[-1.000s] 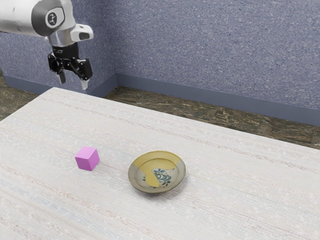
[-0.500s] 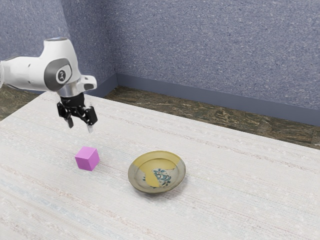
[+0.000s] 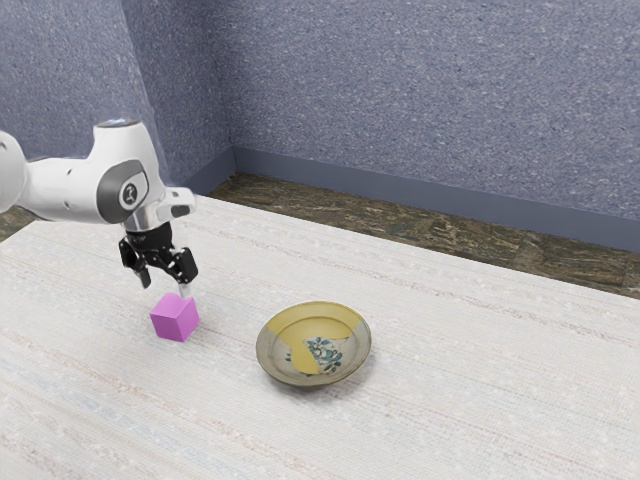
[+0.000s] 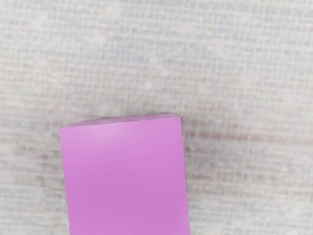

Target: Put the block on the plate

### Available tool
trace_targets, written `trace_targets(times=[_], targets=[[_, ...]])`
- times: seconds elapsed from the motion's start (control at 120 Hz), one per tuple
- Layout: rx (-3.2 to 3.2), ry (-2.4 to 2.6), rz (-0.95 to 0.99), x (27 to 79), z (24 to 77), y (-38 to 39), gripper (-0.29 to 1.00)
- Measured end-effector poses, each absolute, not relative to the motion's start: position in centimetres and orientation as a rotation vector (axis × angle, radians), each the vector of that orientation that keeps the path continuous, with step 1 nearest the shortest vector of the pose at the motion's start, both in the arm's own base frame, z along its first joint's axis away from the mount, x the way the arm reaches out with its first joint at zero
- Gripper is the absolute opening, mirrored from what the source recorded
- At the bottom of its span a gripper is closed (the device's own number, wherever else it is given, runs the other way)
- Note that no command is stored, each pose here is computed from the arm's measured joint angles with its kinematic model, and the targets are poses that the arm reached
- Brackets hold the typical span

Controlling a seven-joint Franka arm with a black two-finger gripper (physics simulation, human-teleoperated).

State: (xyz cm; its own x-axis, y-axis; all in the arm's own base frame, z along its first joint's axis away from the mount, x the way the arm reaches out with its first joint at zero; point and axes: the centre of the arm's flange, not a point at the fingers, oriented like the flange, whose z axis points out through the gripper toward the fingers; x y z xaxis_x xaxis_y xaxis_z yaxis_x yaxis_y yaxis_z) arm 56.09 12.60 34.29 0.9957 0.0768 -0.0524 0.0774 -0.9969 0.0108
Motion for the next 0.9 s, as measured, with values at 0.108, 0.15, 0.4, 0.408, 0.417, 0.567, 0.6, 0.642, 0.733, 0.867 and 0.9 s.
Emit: trace_targets(times=[0.108,0.15,0.4,0.408,0.417,0.567,0.6,0.642,0.733,0.867,0.9], targets=[[3.126,0.123,-0.081,55.8,33.4,12.7,0.7],[3.126,0.126,-0.083,55.7,33.0,12.8,0.7],[3.123,0.132,-0.114,56.0,29.9,13.1,0.7],[3.122,0.133,-0.115,56.0,29.8,13.1,0.7],[3.121,0.135,-0.115,56.0,29.7,13.2,0.7],[3.115,0.141,-0.124,56.1,28.6,13.2,0.7],[3.113,0.142,-0.127,56.1,28.3,13.3,0.7],[3.112,0.144,-0.128,56.1,28.1,13.3,0.68],[3.112,0.146,-0.124,56.1,27.9,13.4,0.61],[3.115,0.142,-0.126,56.2,27.6,13.5,0.52],[3.115,0.141,-0.129,56.2,27.4,13.5,0.51]])
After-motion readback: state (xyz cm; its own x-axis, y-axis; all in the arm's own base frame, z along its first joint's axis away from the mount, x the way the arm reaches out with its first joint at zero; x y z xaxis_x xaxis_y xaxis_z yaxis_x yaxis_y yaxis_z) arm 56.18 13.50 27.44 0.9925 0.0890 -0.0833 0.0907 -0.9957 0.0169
